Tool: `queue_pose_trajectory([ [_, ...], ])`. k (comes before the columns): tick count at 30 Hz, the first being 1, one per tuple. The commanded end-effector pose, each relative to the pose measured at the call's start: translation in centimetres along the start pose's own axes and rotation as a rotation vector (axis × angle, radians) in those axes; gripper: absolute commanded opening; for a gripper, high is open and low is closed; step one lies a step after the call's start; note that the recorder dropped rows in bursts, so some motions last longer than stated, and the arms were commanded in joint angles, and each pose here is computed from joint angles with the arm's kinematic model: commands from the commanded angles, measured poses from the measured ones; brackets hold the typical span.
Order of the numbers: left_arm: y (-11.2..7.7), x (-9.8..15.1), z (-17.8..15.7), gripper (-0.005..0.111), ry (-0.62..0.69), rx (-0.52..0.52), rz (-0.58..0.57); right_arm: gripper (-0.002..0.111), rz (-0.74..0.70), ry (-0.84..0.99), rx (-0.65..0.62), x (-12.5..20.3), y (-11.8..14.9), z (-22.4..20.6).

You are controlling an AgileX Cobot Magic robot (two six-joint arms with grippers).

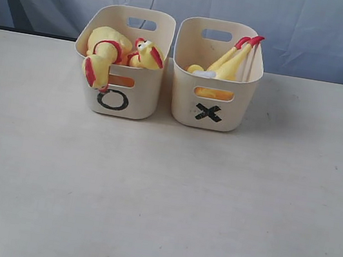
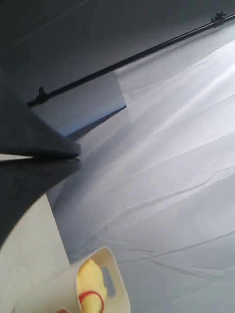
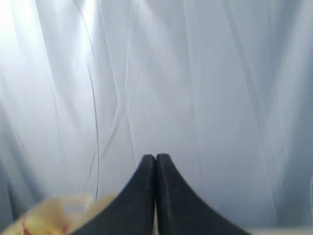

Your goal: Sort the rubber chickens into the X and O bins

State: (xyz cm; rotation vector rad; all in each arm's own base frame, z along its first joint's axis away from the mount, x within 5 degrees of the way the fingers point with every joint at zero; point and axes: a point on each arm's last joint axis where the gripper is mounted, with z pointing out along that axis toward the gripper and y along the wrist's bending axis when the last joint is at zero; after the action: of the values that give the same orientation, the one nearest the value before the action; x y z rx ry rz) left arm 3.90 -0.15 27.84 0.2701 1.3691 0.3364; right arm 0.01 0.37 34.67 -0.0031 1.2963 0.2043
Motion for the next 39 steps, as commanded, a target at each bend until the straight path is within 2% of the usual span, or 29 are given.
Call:
queue_pose_trajectory([
  [1,0.0,0.7,0.1,0.0,-0.041,-0.056,0.152,-0.001,-0.065,-0.352,0.014,-0.3,-0.4,0.4],
  [4,-0.4,1.9,0.3,0.0,-0.09,-0.092,0.194,-0.001,-0.11,-0.401,0.015,1.4,-0.6,0.8],
  [10,-1.6,5.0,0.5,0.0,-0.033,-0.065,0.193,-0.001,-0.107,-0.177,0.031,7.7,-1.5,1.8],
  [12,-1.7,5.1,0.5,0.0,-0.03,-0.062,0.199,-0.001,-0.106,-0.111,0.036,9.7,-1.7,1.9],
  [15,-2.0,5.9,0.5,0.0,0.051,-0.015,0.199,-0.001,-0.099,0.007,0.035,12.5,-2.0,1.9],
  [20,-2.1,6.0,0.5,0.0,0.064,-0.007,0.199,-0.001,-0.079,0.116,-0.041,13.6,-1.7,1.8],
  [24,-2.2,6.1,0.5,0.0,0.078,0.001,0.199,-0.001,-0.074,0.134,-0.067,13.7,-1.5,1.8],
  [31,-3.1,8.3,0.0,0.0,0.306,0.134,0.21,-0.001,-0.144,0.379,-0.056,15.9,-1.9,1.2],
  [34,-3.1,8.2,0.1,0.0,0.301,0.132,0.206,-0.001,-0.147,0.468,-0.05,16.6,-2.0,0.9],
  [39,-3.1,8.2,0.1,0.0,0.301,0.132,0.206,-0.001,-0.152,0.489,-0.048,16.8,-2.0,0.8],
])
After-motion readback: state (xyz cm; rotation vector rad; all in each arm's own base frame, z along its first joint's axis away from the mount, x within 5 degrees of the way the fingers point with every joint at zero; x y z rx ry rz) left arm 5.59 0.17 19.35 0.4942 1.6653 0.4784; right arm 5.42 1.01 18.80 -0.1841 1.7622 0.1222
